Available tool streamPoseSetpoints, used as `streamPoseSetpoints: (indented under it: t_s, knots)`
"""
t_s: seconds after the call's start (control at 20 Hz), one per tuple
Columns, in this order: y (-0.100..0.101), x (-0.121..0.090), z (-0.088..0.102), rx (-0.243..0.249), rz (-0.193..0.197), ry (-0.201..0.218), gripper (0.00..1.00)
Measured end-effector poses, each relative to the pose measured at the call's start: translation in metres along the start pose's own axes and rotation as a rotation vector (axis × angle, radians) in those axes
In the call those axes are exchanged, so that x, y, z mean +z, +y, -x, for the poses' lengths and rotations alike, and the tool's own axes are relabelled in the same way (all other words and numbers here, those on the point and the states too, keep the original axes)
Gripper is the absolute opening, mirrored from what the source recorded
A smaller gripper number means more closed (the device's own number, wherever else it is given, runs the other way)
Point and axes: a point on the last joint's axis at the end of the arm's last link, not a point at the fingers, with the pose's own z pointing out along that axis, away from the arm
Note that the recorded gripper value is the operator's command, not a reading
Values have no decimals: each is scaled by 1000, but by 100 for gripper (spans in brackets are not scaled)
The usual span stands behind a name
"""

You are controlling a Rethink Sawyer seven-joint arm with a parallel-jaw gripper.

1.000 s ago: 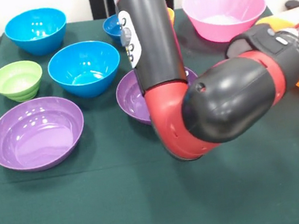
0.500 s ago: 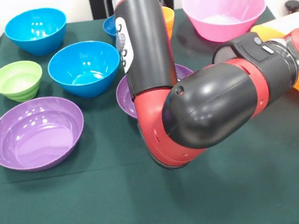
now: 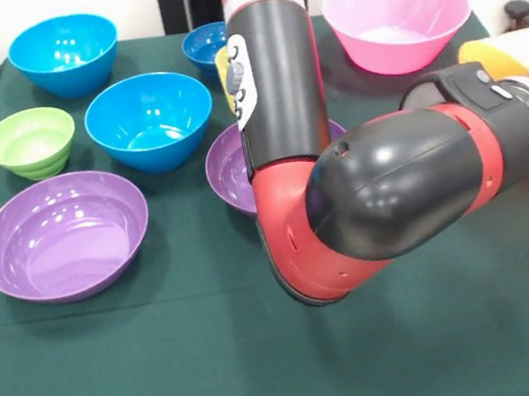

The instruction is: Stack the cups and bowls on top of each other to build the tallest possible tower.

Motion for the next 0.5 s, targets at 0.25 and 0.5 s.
streamPoseSetpoints:
  t_s: [0.25, 0.5]
  knots:
    - [14, -3, 13, -42, -85, -67, 0]
    - [30, 1, 23, -93, -168, -101, 0]
